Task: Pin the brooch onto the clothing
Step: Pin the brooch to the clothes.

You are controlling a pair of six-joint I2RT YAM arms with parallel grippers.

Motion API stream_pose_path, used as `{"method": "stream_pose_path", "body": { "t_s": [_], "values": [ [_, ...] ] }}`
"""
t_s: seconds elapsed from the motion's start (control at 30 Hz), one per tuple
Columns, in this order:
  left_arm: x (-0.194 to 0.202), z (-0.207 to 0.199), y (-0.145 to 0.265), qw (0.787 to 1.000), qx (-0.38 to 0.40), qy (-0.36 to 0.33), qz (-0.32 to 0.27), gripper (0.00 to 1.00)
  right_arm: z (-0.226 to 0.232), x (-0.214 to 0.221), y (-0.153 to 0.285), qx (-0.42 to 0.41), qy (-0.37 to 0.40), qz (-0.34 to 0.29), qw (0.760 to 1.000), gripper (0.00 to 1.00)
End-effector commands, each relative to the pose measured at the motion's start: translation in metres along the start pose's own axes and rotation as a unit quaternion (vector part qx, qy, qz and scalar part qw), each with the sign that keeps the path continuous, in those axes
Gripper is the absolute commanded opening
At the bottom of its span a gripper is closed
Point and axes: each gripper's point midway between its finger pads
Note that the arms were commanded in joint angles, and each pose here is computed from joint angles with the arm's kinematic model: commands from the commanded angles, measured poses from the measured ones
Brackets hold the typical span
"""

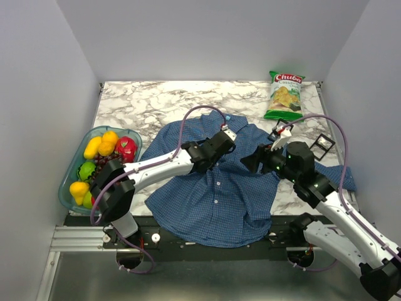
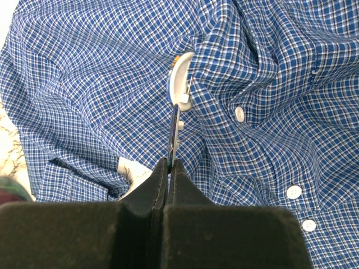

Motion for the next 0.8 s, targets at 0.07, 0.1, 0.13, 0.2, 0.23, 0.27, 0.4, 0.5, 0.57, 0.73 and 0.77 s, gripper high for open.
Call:
{"method": "stream_pose_path", "body": {
  "t_s": [0.07, 0.1, 0.13, 0.2, 0.23, 0.27, 0.4, 0.5, 0.57, 0.73, 0.77],
  "values": [
    [0.003, 0.003, 0.0, 0.998, -0.054, -0.019, 0.013, 0.0, -0.004, -0.003, 0.006, 0.01, -0.002, -0.022, 1.0, 0.72],
    [0.006, 0.003, -0.001, 0.998, -0.06, -0.025, 0.019, 0.0, -0.005, -0.003, 0.006, 0.012, -0.001, -0.023, 1.0, 0.72],
    [0.008, 0.0, 0.0, 0.997, -0.064, -0.031, 0.021, 0.0, -0.005, -0.001, 0.007, 0.012, -0.002, -0.023, 1.0, 0.72],
    [0.01, 0.002, -0.002, 0.996, -0.08, -0.035, 0.026, 0.0, -0.005, 0.0, 0.008, 0.012, -0.001, -0.024, 1.0, 0.72],
    [0.011, 0.003, -0.002, 0.995, -0.084, -0.038, 0.029, 0.0, -0.006, 0.001, 0.008, 0.013, -0.001, -0.024, 1.0, 0.72],
    [0.009, 0.002, -0.001, 0.995, -0.086, -0.038, 0.027, 0.0, -0.005, 0.001, 0.009, 0.013, -0.001, -0.024, 1.0, 0.73],
    [0.009, -0.005, -0.002, 0.995, -0.086, -0.049, 0.031, 0.0, -0.005, 0.002, 0.011, 0.012, 0.0, -0.027, 1.0, 0.73],
    [0.01, -0.006, -0.003, 0.993, -0.096, -0.062, 0.037, 0.0, -0.005, 0.002, 0.013, 0.012, 0.0, -0.027, 1.0, 0.73],
    [0.01, -0.007, -0.004, 0.992, -0.102, -0.069, 0.039, 0.0, -0.005, 0.002, 0.014, 0.012, -0.001, -0.029, 1.0, 0.73],
    [0.014, -0.005, -0.006, 0.987, -0.123, -0.093, 0.049, 0.0, -0.006, 0.003, 0.015, 0.013, -0.001, -0.029, 0.999, 0.73],
    [0.014, -0.006, -0.006, 0.986, -0.125, -0.097, 0.05, 0.0, -0.006, 0.003, 0.015, 0.013, 0.0, -0.03, 0.999, 0.73]
  ]
}}
Point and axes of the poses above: each gripper's point midway between its finger pads, its own y axis back along the fingers, its own z axis along the line the jaws close on, x = y × z, and after that the axes turned 10 degrees about y, right-handed
